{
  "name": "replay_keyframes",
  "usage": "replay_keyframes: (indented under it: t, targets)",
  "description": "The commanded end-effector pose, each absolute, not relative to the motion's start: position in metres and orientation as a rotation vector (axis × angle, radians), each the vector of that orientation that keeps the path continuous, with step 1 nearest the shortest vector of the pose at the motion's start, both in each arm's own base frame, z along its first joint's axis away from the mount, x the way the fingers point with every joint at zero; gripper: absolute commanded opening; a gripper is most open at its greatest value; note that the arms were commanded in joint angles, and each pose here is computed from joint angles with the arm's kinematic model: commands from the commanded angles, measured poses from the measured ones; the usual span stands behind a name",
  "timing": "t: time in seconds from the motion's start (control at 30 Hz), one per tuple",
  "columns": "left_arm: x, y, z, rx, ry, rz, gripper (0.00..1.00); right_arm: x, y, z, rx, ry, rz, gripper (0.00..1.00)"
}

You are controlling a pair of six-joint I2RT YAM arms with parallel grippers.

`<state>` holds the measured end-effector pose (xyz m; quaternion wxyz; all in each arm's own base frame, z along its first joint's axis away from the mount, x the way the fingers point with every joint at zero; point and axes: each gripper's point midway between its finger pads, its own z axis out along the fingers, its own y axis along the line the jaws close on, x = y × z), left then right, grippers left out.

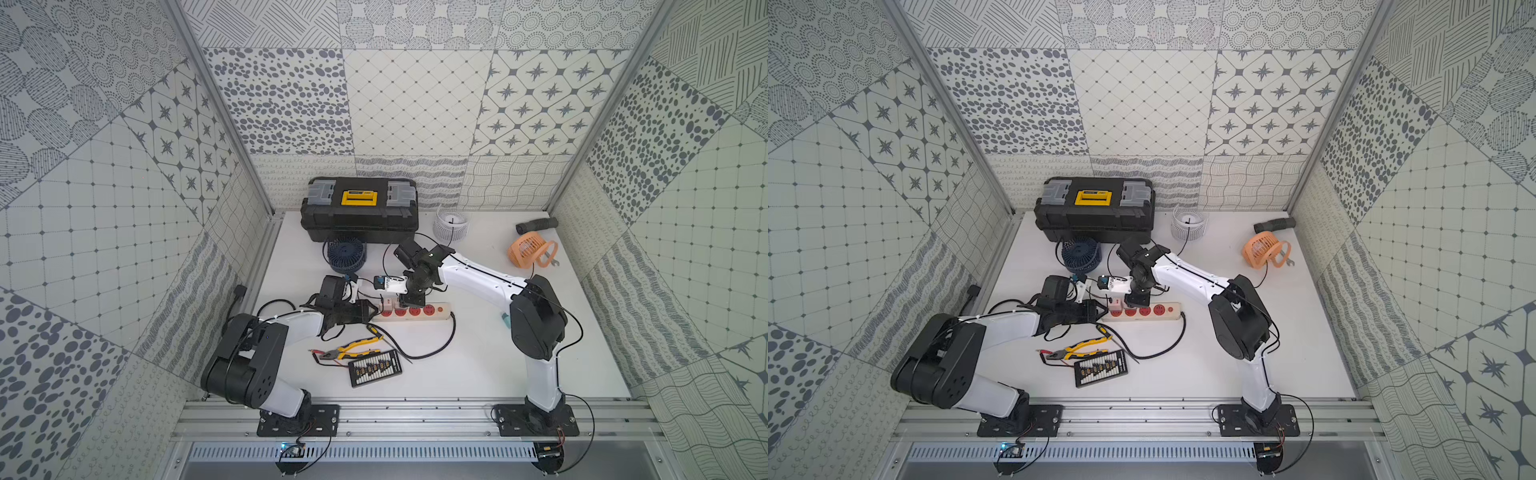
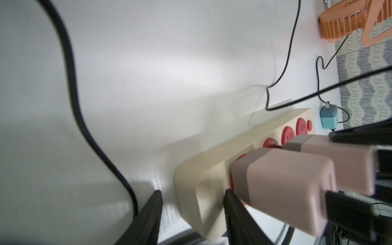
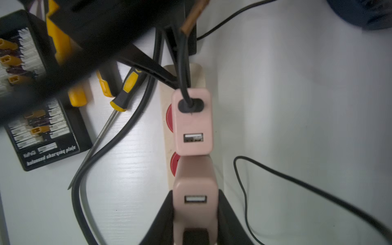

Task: Plug the desk fan into the power strip
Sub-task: Insert the plug into the socket.

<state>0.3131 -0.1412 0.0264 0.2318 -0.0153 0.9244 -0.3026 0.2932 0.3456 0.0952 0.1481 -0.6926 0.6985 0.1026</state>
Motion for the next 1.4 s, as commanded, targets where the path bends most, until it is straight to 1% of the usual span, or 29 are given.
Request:
replay_keyframes:
  t: [0.0, 0.2, 0.5, 0.67, 0.87, 1.0, 1.13, 1.27, 1.37]
  targets:
    - [0.323, -0.144, 0.034, 0.001, 2.49, -0.851, 0.48, 0.293, 0.35, 0.088, -2.022, 2.002, 0.304, 0.14]
    - [0.323, -0.143, 0.034, 0.001, 2.492, -0.846, 0.47, 0.293, 0.343, 0.076, -2.058, 2.029, 0.262, 0.14]
    - [0.322, -0.143, 0.033, -0.005, 2.495, -0.838, 0.46, 0.301, 0.311, 0.05, -2.159, 2.096, 0.009, 0.14]
    - [0.323, -0.141, 0.033, -0.017, 2.491, -0.825, 0.44, 0.303, 0.294, 0.024, -2.24, 2.125, -0.122, 0.07]
    - [0.322, -0.141, 0.032, -0.018, 2.496, -0.832, 0.44, 0.298, 0.274, -0.011, -2.337, 2.166, -0.269, 0.01]
    - [0.321, -0.142, 0.032, -0.018, 2.499, -0.843, 0.44, 0.288, 0.273, -0.025, -2.377, 2.186, -0.24, 0.0]
    - [0.321, -0.143, 0.032, -0.022, 2.501, -0.848, 0.44, 0.283, 0.269, -0.041, -2.424, 2.192, -0.305, 0.0]
    - [0.319, -0.143, 0.031, -0.027, 2.502, -0.856, 0.43, 0.269, 0.27, -0.054, -2.464, 2.204, -0.292, 0.0]
    - [0.319, -0.143, 0.032, -0.026, 2.501, -0.854, 0.43, 0.268, 0.274, -0.058, -2.453, 2.206, -0.297, 0.0]
